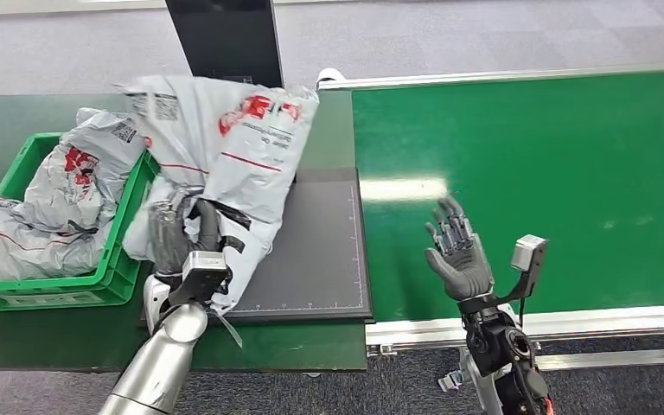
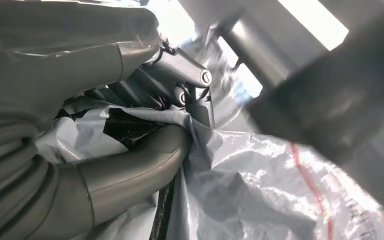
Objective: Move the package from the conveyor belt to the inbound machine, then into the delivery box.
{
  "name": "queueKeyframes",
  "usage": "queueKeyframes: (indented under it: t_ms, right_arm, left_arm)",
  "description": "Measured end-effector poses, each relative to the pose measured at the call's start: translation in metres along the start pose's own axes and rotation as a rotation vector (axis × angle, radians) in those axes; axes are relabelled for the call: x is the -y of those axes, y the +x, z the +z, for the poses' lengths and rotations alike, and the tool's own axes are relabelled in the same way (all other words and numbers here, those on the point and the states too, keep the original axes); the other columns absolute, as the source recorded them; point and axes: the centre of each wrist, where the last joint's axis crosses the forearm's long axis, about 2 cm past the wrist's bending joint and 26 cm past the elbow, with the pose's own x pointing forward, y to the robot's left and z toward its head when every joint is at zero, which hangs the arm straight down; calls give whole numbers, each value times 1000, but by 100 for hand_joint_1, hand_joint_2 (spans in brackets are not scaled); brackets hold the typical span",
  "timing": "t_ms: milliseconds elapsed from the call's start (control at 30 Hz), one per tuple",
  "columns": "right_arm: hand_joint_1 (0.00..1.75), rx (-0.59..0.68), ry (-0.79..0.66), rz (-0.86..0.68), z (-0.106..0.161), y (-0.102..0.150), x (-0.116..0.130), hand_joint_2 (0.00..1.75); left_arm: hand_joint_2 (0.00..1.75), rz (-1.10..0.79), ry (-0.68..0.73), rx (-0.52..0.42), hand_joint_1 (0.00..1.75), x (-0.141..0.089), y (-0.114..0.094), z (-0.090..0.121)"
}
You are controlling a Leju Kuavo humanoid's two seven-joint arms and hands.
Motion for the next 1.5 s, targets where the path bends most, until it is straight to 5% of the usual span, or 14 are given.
queueKeyframes:
  t_ms: [333, 667, 1000, 1200, 1367, 1500]
  right_arm:
    - [0, -160, -18, -9, 0, -25, 7, 175]
    - [0, -173, -13, 60, 5, -30, 9, 175]
    - [0, -180, 20, 106, 16, -32, 3, 175]
    - [0, -174, 26, 124, 21, -29, 5, 175]
    - [0, -173, 28, 127, 22, -28, 6, 175]
    - [0, -172, 41, 146, 26, -23, 9, 175]
  left_arm:
    - [175, -293, 119, 113, 175, -54, -10, -25]
    - [175, -634, 268, 79, 175, -134, -32, -37]
    - [175, -895, 227, -148, 175, -174, -72, -19]
    - [175, -902, 184, -464, 173, -160, -94, -9]
    - [175, -891, 153, -528, 170, -153, -99, -10]
    - [175, -871, -87, -725, 0, -113, -123, -12]
